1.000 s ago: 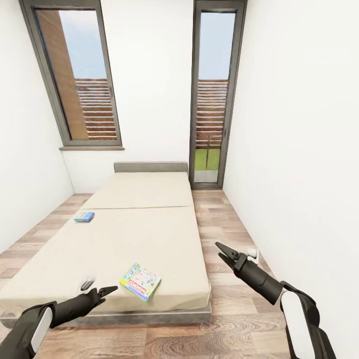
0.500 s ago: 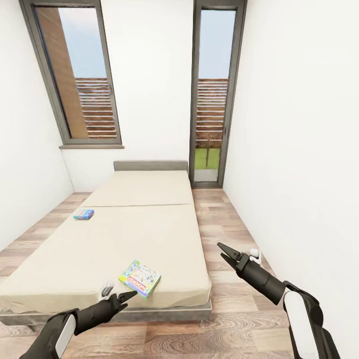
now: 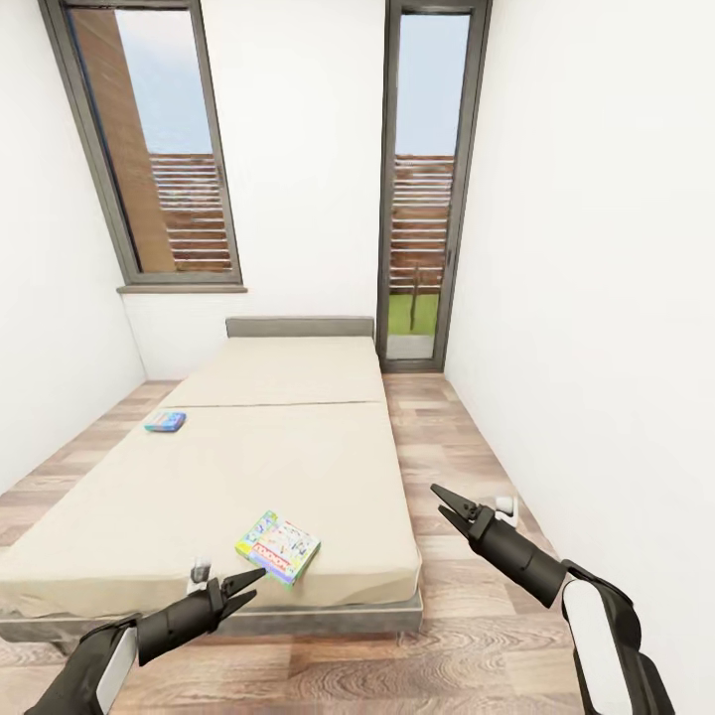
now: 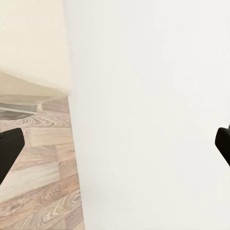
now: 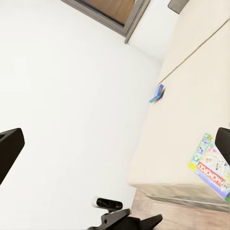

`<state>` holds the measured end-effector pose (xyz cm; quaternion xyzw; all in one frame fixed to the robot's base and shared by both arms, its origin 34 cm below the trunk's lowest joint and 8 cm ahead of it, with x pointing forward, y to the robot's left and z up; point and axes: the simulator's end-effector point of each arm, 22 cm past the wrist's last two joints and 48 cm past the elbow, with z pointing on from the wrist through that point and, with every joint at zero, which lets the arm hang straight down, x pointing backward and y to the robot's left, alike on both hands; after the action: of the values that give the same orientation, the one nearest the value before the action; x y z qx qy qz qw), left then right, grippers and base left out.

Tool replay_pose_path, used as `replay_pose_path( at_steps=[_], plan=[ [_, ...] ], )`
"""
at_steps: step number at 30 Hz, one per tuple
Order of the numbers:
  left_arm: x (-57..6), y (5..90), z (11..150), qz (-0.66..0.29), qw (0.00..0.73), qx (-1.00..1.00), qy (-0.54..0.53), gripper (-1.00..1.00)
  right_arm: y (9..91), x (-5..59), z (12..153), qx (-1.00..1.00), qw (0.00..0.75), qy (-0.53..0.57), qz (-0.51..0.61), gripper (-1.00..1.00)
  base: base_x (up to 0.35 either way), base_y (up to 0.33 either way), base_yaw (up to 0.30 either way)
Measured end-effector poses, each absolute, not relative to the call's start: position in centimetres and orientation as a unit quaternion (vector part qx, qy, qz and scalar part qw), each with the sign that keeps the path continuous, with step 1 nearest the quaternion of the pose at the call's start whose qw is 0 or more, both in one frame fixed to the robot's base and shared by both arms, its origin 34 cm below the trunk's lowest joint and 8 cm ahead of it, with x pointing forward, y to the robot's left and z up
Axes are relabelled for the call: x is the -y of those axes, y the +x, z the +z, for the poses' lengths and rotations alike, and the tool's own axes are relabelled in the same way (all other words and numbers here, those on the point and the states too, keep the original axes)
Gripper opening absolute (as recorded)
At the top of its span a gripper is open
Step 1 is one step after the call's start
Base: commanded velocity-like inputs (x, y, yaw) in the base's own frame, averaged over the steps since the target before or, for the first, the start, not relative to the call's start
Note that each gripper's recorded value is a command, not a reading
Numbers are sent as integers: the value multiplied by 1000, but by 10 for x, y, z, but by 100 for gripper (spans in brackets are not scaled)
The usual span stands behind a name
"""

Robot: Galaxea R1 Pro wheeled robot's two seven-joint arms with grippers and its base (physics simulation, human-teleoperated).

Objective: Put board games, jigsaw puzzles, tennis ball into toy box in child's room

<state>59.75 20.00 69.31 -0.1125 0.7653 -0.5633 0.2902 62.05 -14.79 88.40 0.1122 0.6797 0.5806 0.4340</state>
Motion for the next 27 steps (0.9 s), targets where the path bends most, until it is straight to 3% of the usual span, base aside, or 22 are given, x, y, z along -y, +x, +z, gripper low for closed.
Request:
replay_pose_path(
  at_steps=[13,27],
  plan=[
    [-270,585,706,-589,300,-743,-103,100,618,149,857,-682,436,113,577,100,0,0,0],
    [-267,578,685,-606,294,-732,-102,100,618,151,823,-696,436,118,559,100,0,0,0]
  ],
)
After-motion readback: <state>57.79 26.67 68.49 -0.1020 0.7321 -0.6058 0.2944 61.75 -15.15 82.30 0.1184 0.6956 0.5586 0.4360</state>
